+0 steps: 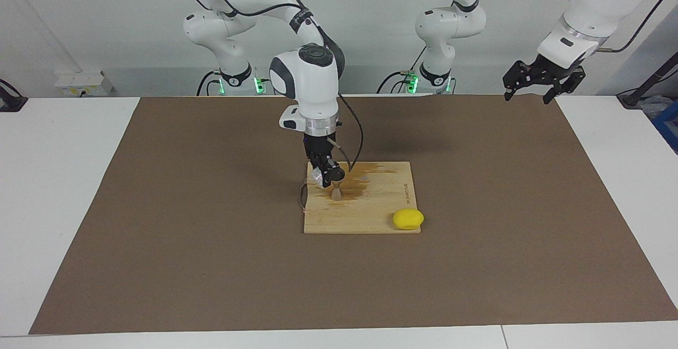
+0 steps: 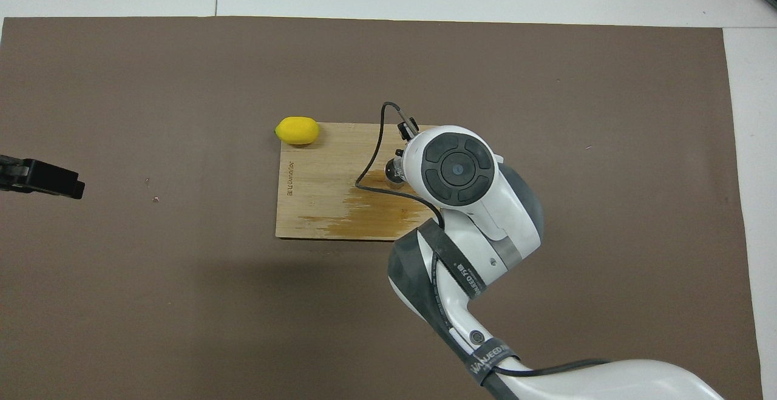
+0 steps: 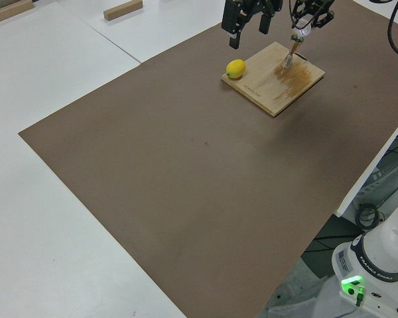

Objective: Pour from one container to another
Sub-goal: 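Hold the clear cup tilted over the glass with the right gripper, then carry the clear cup back and lower it onto the table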

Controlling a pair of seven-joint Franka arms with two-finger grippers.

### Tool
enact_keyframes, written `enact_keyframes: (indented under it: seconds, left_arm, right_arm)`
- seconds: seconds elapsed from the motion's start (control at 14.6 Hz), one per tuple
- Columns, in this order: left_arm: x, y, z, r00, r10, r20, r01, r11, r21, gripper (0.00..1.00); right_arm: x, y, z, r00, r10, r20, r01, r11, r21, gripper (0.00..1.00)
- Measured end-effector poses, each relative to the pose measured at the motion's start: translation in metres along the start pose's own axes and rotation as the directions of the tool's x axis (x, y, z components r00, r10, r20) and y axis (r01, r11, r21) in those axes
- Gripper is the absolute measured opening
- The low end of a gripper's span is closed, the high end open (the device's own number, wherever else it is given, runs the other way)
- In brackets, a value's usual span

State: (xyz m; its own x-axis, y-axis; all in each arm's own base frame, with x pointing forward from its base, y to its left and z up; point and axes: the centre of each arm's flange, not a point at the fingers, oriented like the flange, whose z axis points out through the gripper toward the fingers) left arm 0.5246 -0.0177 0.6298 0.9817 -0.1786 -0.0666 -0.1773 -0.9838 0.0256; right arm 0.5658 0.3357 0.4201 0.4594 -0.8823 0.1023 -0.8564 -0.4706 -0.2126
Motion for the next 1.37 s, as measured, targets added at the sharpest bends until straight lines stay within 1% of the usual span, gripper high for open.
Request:
enact_keyframes:
  seconds: [0.14,0.34,0.55,1.03,1.23,1.37]
  left_arm:
    - [0.000,0.000,0.000,1.000,0.001,0.000,-0.001,1.000,0.000,1.00]
    - [0.000,0.000,0.000,1.000,0.001,0.000,-0.001,1.000,0.000,1.00]
    - [0.000,0.000,0.000,1.000,0.001,0.000,-0.001,1.000,0.000,1.00]
    - [0.000,0.000,0.000,1.000,0.001,0.000,-0.001,1.000,0.000,1.00]
    - [0.000,0.000,0.000,1.000,0.001,0.000,-0.001,1.000,0.000,1.00]
    - [0.000,0.000,0.000,1.000,0.001,0.000,-0.001,1.000,0.000,1.00]
  right_arm:
    - [0.002,0.000,0.000,1.000,0.016,0.013,-0.016,1.000,-0.002,0.52]
    - [0.005,-0.001,0.000,0.995,0.070,0.066,-0.069,0.998,-0.009,0.52]
    - [0.009,-0.001,0.000,0.993,0.088,0.077,-0.087,0.996,-0.012,0.52]
    - [0.028,-0.005,-0.005,0.977,0.167,0.134,-0.167,0.986,-0.012,0.52]
    - [0.038,-0.005,-0.003,0.954,0.229,0.194,-0.228,0.973,-0.029,0.52]
    - [0.057,-0.005,0.000,0.923,0.283,0.261,-0.281,0.959,-0.046,0.52]
